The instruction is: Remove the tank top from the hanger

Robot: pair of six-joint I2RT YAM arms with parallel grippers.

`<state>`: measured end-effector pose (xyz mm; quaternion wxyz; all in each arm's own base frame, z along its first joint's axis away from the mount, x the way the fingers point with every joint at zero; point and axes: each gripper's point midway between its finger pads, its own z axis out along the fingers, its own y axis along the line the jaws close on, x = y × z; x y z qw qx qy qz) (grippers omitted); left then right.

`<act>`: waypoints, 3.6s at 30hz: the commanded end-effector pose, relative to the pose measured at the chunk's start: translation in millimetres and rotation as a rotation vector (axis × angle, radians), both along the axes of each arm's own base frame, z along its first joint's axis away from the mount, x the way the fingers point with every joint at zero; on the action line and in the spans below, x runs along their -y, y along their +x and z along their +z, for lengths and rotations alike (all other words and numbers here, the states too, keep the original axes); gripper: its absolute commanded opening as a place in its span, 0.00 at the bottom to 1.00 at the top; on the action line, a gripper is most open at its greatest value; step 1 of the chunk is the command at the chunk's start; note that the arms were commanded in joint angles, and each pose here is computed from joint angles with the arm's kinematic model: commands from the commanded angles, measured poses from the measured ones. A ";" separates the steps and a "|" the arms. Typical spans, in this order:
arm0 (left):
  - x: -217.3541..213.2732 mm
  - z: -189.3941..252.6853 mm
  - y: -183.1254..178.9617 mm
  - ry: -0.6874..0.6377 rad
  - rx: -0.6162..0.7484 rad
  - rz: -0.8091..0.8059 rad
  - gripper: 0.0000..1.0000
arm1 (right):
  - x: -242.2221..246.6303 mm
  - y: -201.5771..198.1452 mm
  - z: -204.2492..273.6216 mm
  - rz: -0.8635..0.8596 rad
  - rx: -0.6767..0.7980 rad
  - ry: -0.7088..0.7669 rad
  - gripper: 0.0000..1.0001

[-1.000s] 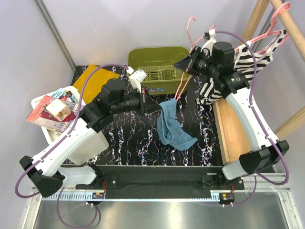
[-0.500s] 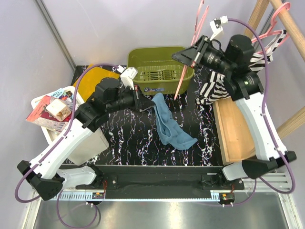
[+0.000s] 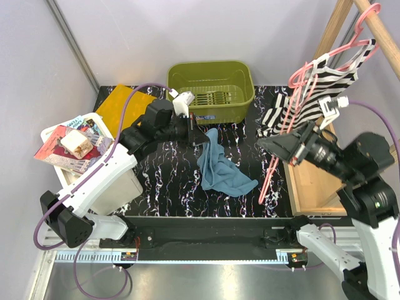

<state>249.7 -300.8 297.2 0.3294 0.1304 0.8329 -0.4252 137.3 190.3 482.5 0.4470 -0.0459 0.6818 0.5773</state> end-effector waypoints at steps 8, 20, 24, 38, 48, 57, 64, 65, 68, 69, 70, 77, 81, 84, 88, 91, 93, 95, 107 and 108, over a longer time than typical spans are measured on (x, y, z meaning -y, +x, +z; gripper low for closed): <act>4.2 13.6 -3.5 -0.040 0.020 -0.036 0.02 | 66.9 15.4 -53.6 -0.452 -0.172 -0.068 0.00; -15.2 12.0 -4.8 0.032 0.000 0.043 0.55 | 109.6 84.7 -21.1 -0.834 -0.208 -0.054 0.00; -16.5 11.9 -14.4 0.011 -0.026 0.034 0.55 | 135.8 111.3 -1.6 -1.036 -0.213 0.000 0.00; -31.4 18.9 -46.3 -0.036 -0.061 0.048 0.54 | 170.8 190.0 41.6 -1.414 -0.157 0.280 0.00; -38.7 20.1 -59.7 -0.002 -0.071 0.040 0.53 | 196.1 242.6 45.6 -1.438 -0.210 0.460 0.00; -38.3 15.0 -60.7 0.032 -0.084 0.021 0.53 | 225.2 248.1 33.8 -1.434 -0.251 0.507 0.00; -32.9 12.3 -56.9 0.047 -0.089 0.013 0.53 | 248.0 245.9 26.0 -1.394 -0.297 0.552 0.00; -31.8 11.2 -56.4 0.049 -0.091 0.012 0.54 | 252.7 241.2 27.1 -1.399 -0.293 0.563 0.00; -30.6 8.7 -55.6 0.057 -0.092 0.009 0.56 | 251.1 233.9 19.0 -1.382 -0.314 0.567 0.00; -30.7 7.7 -55.2 0.062 -0.092 0.011 0.57 | 247.4 233.2 15.5 -1.363 -0.326 0.562 0.00; -30.5 7.0 -54.9 0.064 -0.090 0.011 0.58 | 244.8 229.3 11.5 -1.351 -0.333 0.553 0.02; -28.6 5.3 -46.7 0.086 -0.071 0.020 0.67 | 215.8 219.6 -3.5 -1.210 -0.376 0.477 0.40; -26.3 3.9 -41.9 0.097 -0.067 0.023 0.68 | 205.9 206.1 -9.0 -1.173 -0.391 0.416 0.57; -22.5 2.6 -39.9 0.098 -0.075 0.017 0.68 | 204.7 190.7 -22.6 -1.189 -0.433 0.359 0.70; -18.5 0.6 -39.3 0.097 -0.071 0.004 0.68 | 203.4 174.1 -40.2 -1.201 -0.471 0.266 0.84; -16.6 -3.6 -40.1 0.103 -0.074 -0.005 0.68 | 202.3 161.0 -52.1 -1.206 -0.503 0.182 0.89; -17.1 -6.8 -39.6 0.110 -0.074 0.001 0.69 | 204.0 150.5 -62.5 -1.223 -0.544 0.127 0.93; -17.6 -10.1 -39.7 0.118 -0.074 0.008 0.68 | 202.8 140.9 -71.8 -1.217 -0.562 0.063 0.99; -28.2 -34.0 -40.8 0.198 -0.051 0.038 0.73 | 174.0 79.5 -83.4 -1.002 -0.466 -0.235 1.00; -28.0 -36.5 -40.9 0.206 -0.047 0.037 0.73 | 172.3 75.6 -80.3 -0.992 -0.447 -0.242 1.00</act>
